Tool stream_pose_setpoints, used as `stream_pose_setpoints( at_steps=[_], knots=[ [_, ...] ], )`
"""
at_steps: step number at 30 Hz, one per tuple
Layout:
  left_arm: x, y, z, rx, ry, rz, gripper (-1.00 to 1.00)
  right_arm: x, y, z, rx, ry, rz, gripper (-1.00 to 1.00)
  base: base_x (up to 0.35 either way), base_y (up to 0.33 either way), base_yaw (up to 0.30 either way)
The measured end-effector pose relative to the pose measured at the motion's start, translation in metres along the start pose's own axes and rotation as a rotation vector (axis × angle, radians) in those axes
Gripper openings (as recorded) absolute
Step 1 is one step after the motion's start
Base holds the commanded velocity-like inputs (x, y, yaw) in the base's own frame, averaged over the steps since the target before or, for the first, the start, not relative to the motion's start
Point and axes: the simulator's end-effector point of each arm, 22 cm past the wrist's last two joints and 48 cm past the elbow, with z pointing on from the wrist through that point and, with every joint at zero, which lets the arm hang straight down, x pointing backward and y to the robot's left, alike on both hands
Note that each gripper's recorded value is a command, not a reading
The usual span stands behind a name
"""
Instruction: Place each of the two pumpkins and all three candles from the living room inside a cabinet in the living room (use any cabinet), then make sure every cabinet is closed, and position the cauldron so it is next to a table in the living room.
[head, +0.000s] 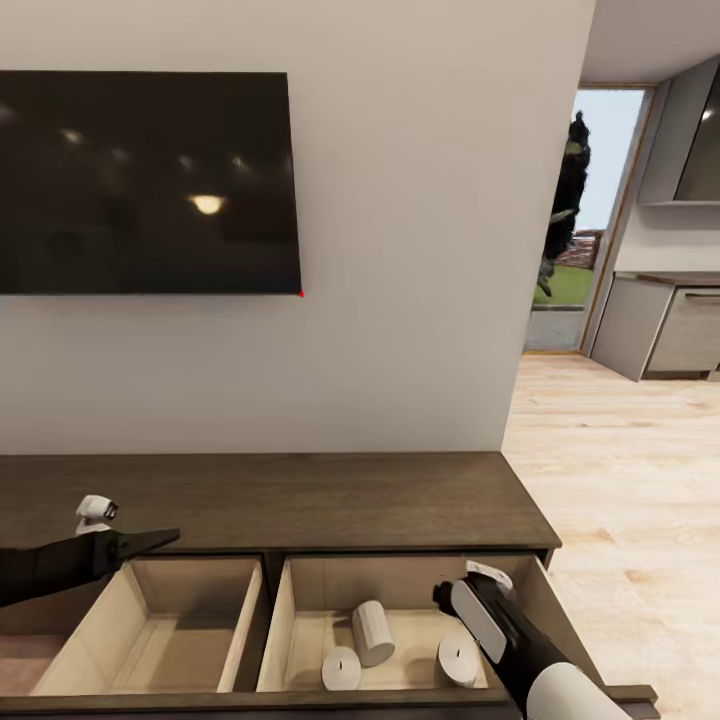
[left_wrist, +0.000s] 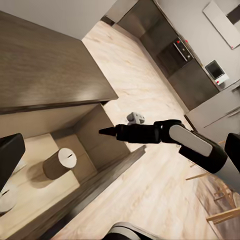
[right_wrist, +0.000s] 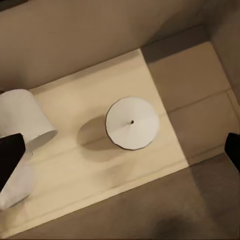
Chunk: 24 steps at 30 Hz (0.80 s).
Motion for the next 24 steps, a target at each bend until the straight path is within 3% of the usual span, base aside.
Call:
stream_pose_setpoints(
  at_steps=[7, 14, 24],
  knots=[
    [0.003, 0.017, -0.001, -0.117, 0.065, -0.001, 1.0, -0.035, 0.044, -0.051, -0.118, -0.003, -0.075, 1.0, 0.0, 0.0, 0.0],
    [0.012, 0.041, -0.006, -0.266, 0.153, -0.002, 1.0, -0.044, 0.049, -0.066, -0.132, 0.014, -0.083, 1.0, 0.0, 0.0, 0.0],
    [0.009, 0.038, 0.0, -0.311, 0.19, -0.014, 1.0, -0.056, 0.05, -0.081, -0.131, 0.02, -0.081, 1.0, -0.118, 0.0, 0.0]
  ],
)
